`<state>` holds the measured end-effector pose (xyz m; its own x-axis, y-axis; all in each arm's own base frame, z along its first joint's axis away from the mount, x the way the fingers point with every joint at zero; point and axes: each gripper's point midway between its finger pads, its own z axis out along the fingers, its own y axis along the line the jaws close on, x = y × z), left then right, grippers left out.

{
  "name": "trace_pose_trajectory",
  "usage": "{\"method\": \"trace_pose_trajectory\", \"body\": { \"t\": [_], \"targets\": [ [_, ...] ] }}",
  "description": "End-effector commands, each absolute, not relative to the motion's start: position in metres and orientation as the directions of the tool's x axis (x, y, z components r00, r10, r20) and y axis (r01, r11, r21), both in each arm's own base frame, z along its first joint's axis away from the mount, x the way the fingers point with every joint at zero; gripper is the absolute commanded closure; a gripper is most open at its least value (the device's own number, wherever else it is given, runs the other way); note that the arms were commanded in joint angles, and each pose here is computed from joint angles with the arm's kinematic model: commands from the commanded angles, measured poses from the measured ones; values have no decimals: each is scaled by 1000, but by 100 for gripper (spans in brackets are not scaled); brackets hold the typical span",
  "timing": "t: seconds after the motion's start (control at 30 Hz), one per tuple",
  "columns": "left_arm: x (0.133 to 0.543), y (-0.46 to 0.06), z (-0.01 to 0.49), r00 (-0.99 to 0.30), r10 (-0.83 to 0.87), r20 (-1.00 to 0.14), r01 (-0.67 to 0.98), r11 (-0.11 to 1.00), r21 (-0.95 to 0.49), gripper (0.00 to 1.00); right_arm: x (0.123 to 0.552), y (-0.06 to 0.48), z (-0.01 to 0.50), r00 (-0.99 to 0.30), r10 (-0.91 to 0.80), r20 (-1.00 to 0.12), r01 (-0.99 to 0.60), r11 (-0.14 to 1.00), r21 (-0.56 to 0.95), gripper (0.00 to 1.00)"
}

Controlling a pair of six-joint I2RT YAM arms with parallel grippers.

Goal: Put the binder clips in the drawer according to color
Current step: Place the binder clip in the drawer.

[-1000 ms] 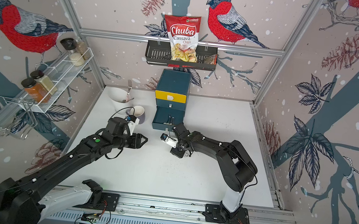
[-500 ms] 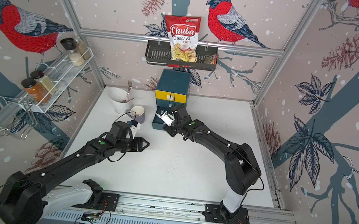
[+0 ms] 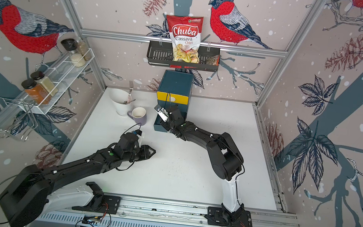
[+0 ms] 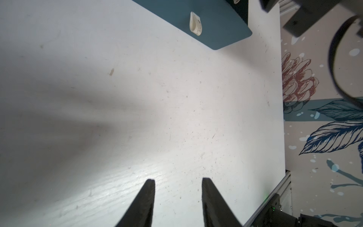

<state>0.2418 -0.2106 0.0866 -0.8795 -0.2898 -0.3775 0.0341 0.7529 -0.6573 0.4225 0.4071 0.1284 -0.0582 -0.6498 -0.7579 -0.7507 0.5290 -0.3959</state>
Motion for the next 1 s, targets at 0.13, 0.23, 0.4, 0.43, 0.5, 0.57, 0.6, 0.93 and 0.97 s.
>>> {"method": "trace_pose_trajectory", "body": {
  "t": [0.13,0.23,0.4,0.43,0.5,0.57,0.6,0.93,0.97],
  "targets": [
    [259,-213,107,-832,-351,-429,42,733,-679,56,430,413,137,-74,-555,-828,-721,604,-340,33],
    [260,-211,108,-832,-345,-435,42,742,-669,56,427,410,141,-103,-523,-846,-716,629,-302,25],
    [260,-208,115,-821,-345,-454,49,751,-658,55,410,404,175,-101,-417,-903,-695,679,-236,21],
    [260,-206,116,-820,-342,-459,50,755,-653,55,406,403,181,-105,-392,-914,-692,689,-215,21],
    [260,-203,120,-815,-337,-472,55,765,-642,55,396,399,199,-108,-332,-937,-673,718,-177,20],
    [259,-198,122,-811,-330,-483,57,777,-627,55,390,391,209,-142,-259,-955,-629,769,-115,18],
    [258,-194,123,-809,-327,-488,56,784,-618,55,389,386,212,-181,-208,-961,-597,800,-61,19],
    [252,-145,140,-762,-370,-531,14,810,-586,53,331,343,184,-493,301,-816,-323,808,493,38],
    [251,-142,142,-760,-370,-534,13,813,-582,53,326,341,180,-514,341,-787,-316,778,543,40]
  ]
}}
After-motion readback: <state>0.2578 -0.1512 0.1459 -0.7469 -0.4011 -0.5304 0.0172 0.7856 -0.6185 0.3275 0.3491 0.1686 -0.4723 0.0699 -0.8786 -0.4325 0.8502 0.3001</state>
